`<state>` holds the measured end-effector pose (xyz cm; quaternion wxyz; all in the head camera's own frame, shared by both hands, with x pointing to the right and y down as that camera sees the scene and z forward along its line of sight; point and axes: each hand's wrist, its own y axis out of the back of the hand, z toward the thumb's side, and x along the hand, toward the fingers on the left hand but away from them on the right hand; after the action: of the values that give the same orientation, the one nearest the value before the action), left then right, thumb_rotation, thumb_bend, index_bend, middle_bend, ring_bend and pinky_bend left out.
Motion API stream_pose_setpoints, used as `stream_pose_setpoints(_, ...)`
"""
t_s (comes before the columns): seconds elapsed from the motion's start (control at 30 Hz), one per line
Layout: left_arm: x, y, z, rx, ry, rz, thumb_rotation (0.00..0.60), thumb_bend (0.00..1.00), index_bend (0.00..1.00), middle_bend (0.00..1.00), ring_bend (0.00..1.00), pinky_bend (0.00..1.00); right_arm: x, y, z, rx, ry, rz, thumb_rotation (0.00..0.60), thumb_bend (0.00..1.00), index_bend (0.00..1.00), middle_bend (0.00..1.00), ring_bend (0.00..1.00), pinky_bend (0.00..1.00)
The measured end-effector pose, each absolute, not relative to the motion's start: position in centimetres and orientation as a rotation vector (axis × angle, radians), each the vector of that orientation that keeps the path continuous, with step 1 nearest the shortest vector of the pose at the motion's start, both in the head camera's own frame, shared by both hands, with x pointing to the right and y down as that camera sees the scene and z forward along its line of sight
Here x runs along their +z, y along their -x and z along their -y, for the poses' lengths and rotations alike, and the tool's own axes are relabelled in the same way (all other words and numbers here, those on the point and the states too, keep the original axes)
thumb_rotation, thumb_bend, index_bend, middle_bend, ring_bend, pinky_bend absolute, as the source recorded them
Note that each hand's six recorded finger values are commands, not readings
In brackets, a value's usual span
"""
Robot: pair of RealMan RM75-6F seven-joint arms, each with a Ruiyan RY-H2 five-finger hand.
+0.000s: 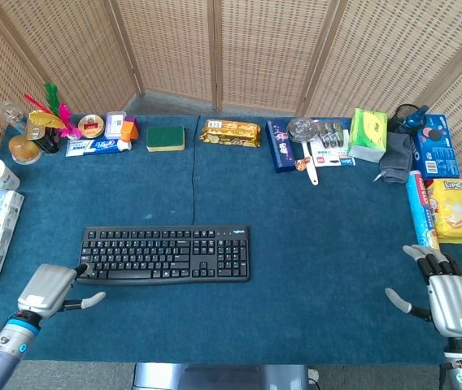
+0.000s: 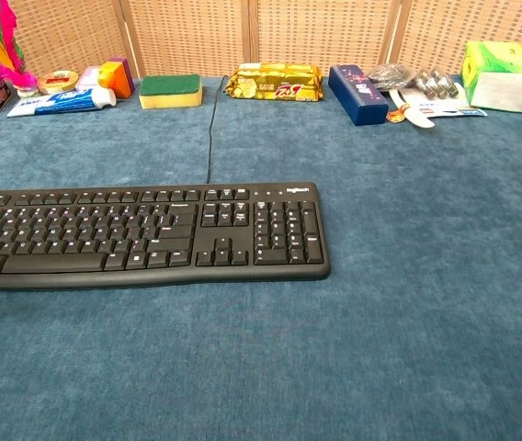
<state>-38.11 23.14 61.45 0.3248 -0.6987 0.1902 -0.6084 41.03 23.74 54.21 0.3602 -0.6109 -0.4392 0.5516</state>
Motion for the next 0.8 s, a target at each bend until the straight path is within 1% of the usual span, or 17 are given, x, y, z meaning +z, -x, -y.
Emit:
stream_pose_setpoints(0.3,62.9,37.8,-23.3,-1.625,1.843,-0.473,0.0,0.1,0.31,1.0,1.0,0.88,54.2,-41.4,-23.8,1.43,1.568,1.137,0.0,0.23,0.2,0.23,0.19,0.18)
stream_pose_setpoints(0.8,64.3,38.5,-23.3,-1.687,1.829,-0.443,0.0,0.1,0.31,1.0,1.0,0.88,54.6,-41.4,-23.7,1.44,1.568,1.133,0.0,0.23,0.2,0.23,0.19,0.18)
